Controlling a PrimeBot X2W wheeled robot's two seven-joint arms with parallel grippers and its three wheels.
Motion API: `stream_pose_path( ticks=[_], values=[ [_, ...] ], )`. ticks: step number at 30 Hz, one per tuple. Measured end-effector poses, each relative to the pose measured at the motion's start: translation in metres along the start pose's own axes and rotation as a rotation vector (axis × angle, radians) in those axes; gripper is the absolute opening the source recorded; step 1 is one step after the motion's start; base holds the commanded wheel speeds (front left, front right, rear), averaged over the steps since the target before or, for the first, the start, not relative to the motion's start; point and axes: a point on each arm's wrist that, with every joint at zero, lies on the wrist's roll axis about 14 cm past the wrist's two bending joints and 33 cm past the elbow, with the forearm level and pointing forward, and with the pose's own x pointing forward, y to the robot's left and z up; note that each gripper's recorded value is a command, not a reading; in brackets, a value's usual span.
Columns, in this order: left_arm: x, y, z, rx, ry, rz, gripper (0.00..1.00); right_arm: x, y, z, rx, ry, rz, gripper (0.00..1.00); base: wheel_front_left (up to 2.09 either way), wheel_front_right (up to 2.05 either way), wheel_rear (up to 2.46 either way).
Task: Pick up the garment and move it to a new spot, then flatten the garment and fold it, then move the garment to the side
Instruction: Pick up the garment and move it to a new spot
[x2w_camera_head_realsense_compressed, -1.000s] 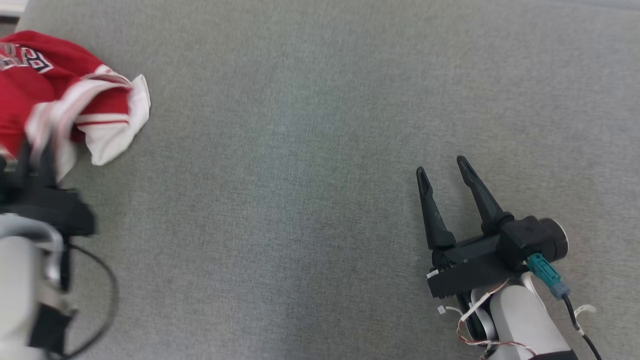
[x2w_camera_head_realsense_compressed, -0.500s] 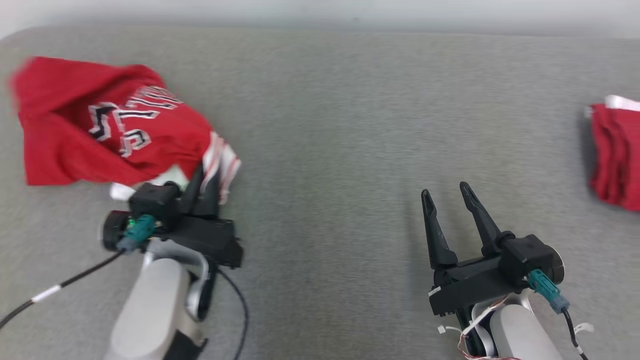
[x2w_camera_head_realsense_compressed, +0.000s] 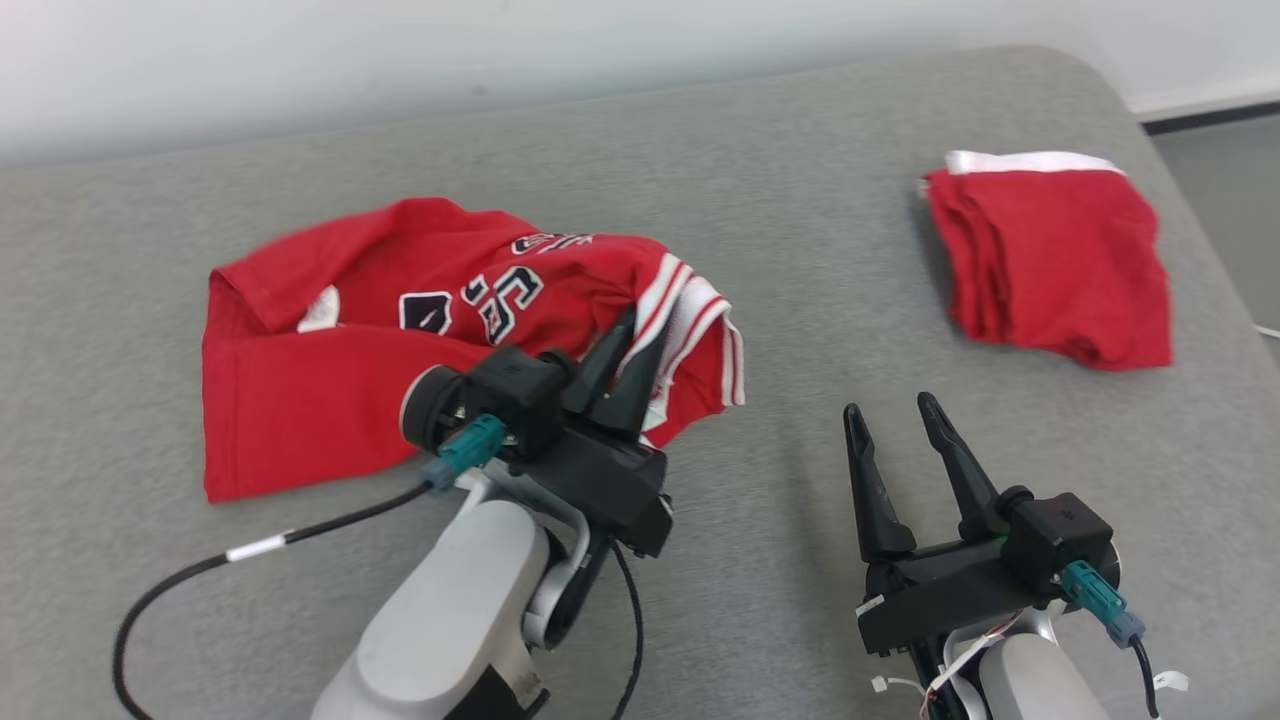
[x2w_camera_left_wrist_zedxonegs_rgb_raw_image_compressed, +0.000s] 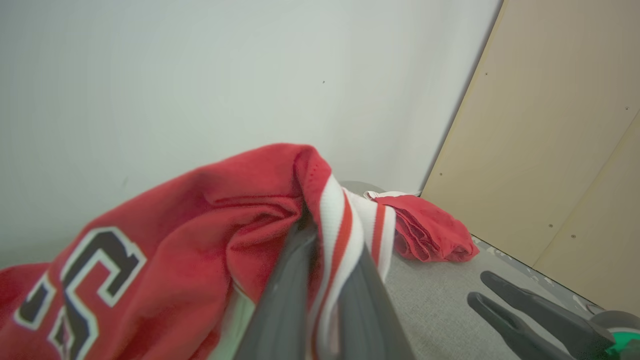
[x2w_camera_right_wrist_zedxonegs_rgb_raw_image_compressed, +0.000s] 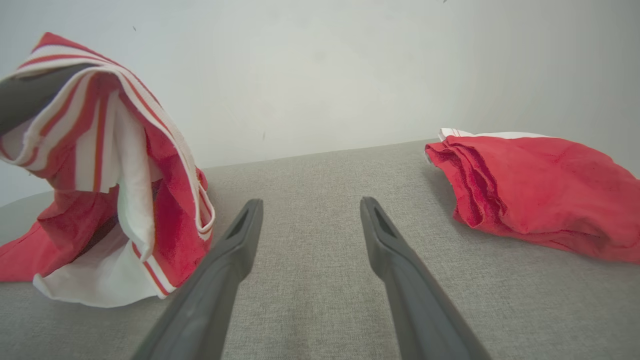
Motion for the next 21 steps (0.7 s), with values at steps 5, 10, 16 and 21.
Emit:
stream_pose_path(
  ticks=[5, 10, 16, 21],
  values=[
    [0.009, -0.019, -0.015, -0.002, 0.04, -0.031, 1.0, -0.01, -0.017, 0.007, 0.002, -0.016, -0.054, 1.0, 0.0, 0.0, 0.0],
    [0.003, 0.002, -0.023, 0.033, 0.066, 0.037, 1.0, -0.008, -0.015, 0.006, 0.014, -0.015, -0.05, 1.0, 0.0, 0.0, 0.0],
    [-0.029, 0.045, -0.022, 0.06, 0.069, 0.194, 1.0, -0.002, -0.004, 0.007, 0.025, -0.023, -0.018, 1.0, 0.0, 0.0, 0.0],
    [-0.067, 0.078, -0.022, 0.08, 0.08, 0.322, 1.0, -0.003, 0.003, 0.006, 0.033, -0.021, 0.003, 1.0, 0.0, 0.0, 0.0]
  ],
)
